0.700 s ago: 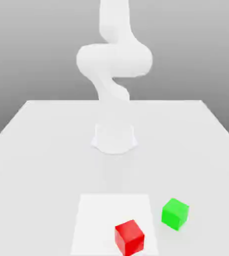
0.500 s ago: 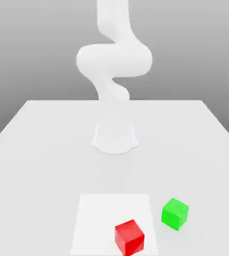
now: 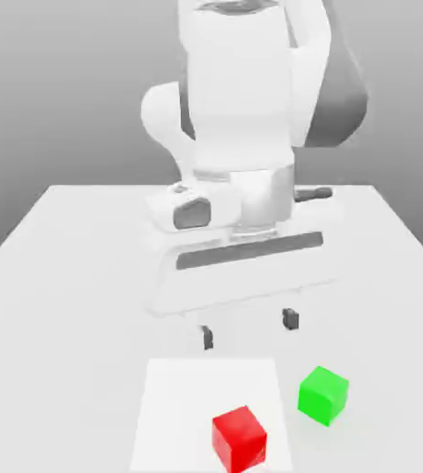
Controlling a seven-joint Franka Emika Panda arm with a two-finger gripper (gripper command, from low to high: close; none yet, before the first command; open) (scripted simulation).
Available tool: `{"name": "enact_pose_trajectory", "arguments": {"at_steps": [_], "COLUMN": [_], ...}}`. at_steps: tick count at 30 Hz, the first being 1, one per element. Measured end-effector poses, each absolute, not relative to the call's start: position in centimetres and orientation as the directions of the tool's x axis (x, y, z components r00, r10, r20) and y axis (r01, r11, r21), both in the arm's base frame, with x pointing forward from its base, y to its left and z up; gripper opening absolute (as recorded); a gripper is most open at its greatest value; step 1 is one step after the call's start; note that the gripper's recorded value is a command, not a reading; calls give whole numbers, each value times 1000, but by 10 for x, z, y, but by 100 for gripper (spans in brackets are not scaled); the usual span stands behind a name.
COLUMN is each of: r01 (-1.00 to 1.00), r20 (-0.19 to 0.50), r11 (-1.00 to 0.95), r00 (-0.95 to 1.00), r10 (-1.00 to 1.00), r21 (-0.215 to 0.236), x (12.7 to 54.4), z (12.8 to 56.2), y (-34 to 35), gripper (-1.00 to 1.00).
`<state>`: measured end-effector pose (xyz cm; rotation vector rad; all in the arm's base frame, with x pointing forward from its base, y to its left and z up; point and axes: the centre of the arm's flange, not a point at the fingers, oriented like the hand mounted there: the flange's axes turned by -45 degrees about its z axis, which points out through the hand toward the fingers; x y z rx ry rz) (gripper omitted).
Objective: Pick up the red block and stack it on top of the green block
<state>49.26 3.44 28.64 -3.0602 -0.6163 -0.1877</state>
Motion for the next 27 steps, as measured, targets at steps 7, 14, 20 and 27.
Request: {"name": "enact_pose_trajectory", "arguments": {"at_steps": [7, 14, 20, 27], "r01": [448, 448, 449, 420], "r20": [2, -1, -1, 1], "r11": [-894, -894, -894, -907], "r00": [894, 894, 894, 907], "r10": [448, 448, 449, 420], "r21": [1, 0, 0, -21], "x": [478, 476, 477, 432], "z": [174, 151, 192, 231], "y": [34, 34, 34, 112], "gripper": [0, -100, -100, -100]}}
